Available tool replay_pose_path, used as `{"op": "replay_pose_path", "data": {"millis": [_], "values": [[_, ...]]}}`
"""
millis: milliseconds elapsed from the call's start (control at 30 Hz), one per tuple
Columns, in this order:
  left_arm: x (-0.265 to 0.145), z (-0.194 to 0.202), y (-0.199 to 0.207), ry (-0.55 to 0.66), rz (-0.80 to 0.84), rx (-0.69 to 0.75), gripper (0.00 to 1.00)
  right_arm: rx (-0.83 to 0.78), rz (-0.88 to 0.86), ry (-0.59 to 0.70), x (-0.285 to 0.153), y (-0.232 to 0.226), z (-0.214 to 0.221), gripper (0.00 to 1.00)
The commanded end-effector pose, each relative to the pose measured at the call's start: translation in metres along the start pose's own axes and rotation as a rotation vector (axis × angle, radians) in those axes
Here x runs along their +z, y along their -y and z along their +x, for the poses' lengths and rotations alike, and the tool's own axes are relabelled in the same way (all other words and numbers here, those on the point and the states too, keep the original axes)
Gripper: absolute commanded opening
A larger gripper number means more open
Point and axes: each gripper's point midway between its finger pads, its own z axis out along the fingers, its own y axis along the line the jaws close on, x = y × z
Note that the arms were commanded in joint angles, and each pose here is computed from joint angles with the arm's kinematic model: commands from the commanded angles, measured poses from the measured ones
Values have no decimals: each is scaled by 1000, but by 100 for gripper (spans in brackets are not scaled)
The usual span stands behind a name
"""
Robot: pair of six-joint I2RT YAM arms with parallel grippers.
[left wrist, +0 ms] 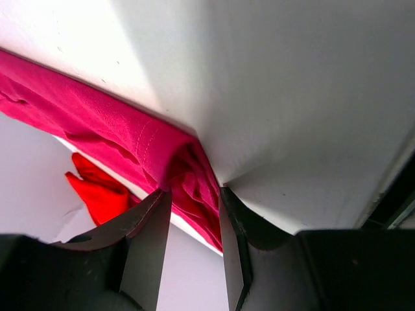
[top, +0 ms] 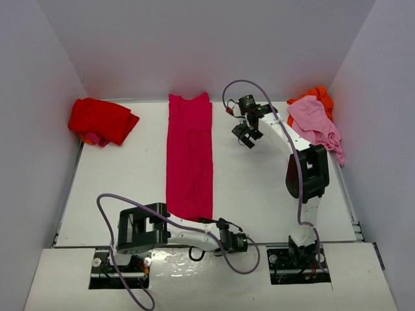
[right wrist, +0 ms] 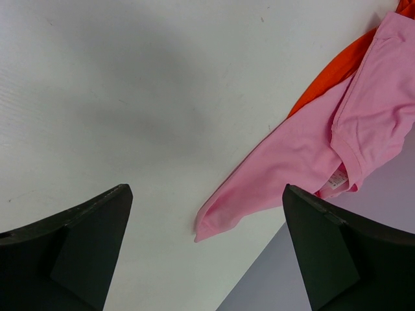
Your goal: Fold and stack the t-shirts
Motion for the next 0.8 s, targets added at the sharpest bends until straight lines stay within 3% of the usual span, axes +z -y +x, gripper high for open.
{"op": "replay_pose_path", "data": {"millis": [0, 767], "values": [[-6, -11, -5, 37, -58, -17, 33, 33, 46, 66, -25, 20, -8, 100], [2, 22, -17, -26, 14, -153, 29, 10, 42, 44, -9, 11, -18, 100]]}}
